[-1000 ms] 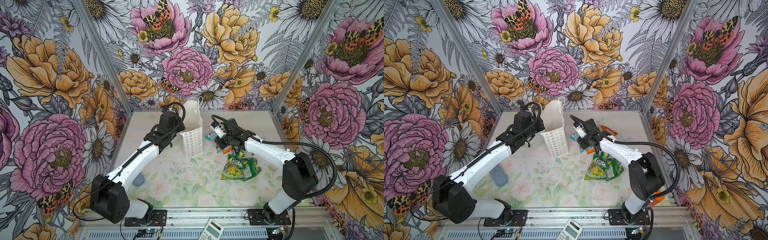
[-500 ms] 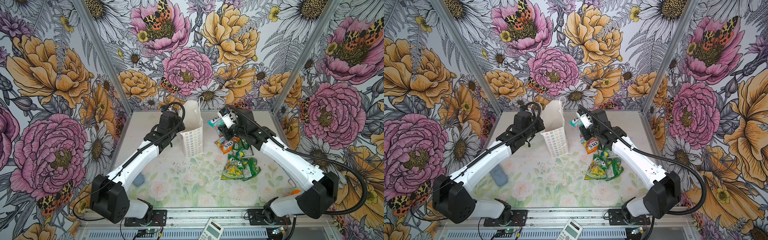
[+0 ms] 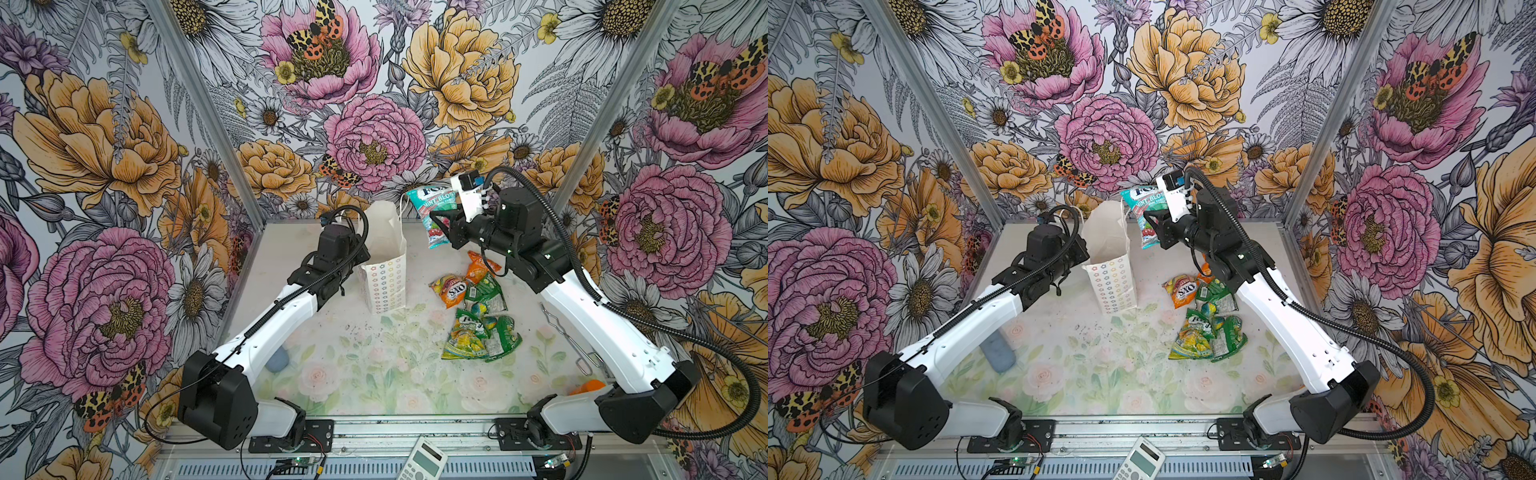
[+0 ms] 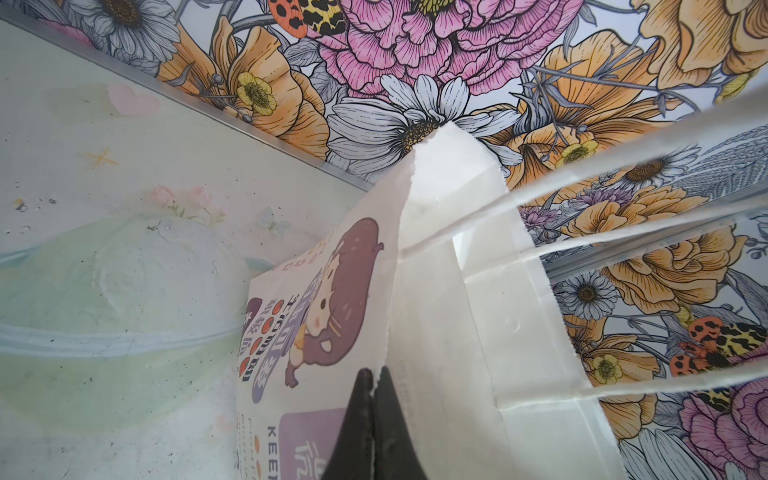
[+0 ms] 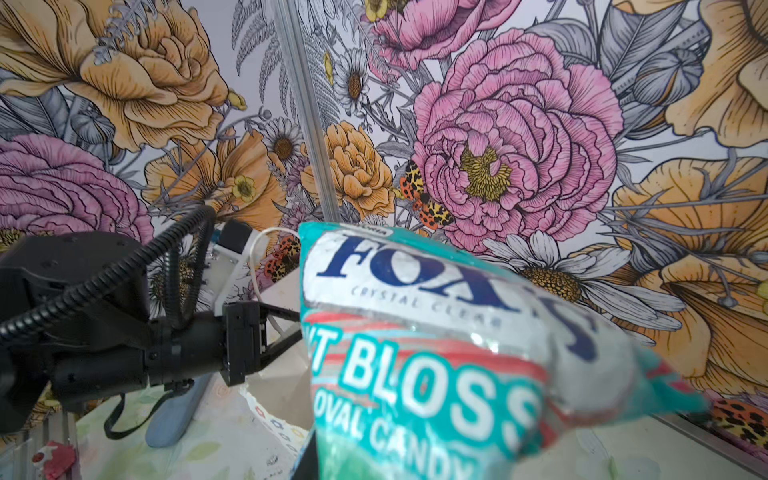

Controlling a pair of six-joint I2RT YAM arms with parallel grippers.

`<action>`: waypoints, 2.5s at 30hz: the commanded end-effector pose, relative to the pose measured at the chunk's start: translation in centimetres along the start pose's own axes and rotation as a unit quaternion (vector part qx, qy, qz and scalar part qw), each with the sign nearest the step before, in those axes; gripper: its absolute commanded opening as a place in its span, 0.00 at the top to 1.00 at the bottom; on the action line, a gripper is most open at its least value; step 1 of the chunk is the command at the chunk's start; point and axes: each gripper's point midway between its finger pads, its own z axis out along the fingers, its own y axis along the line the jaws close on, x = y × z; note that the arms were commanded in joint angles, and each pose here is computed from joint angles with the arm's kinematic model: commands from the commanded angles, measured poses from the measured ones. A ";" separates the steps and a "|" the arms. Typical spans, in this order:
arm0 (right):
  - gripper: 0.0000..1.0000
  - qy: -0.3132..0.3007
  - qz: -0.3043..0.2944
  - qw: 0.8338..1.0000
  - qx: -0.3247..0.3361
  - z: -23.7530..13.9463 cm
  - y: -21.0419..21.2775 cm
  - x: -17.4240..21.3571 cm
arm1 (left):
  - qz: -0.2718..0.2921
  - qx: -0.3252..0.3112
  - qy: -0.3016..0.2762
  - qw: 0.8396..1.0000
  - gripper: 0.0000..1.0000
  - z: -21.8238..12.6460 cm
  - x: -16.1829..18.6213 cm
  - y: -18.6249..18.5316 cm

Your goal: Place the snacks into the paper bag

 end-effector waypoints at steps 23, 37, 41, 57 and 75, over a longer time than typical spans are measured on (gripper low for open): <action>1.00 -0.147 0.158 0.976 -0.039 9.8 5.0 -4.9 | -0.034 0.019 -0.016 0.999 1.00 -0.7 -0.3 0.4; 1.00 -0.097 0.149 0.984 -0.020 12.5 4.8 -1.1 | -0.040 0.023 -0.015 0.999 1.00 -0.6 -0.2 0.4; 1.00 -0.077 0.141 0.987 -0.002 13.0 4.2 0.3 | -0.041 0.022 -0.015 0.999 1.00 -0.7 -0.2 0.5; 1.00 -0.023 0.073 0.996 0.054 14.1 3.3 3.8 | -0.043 0.022 -0.018 0.999 1.00 -0.8 -0.3 0.5; 1.00 0.027 -0.008 0.987 0.159 15.0 2.4 6.6 | -0.044 0.022 -0.018 0.999 1.00 -0.7 -0.3 0.6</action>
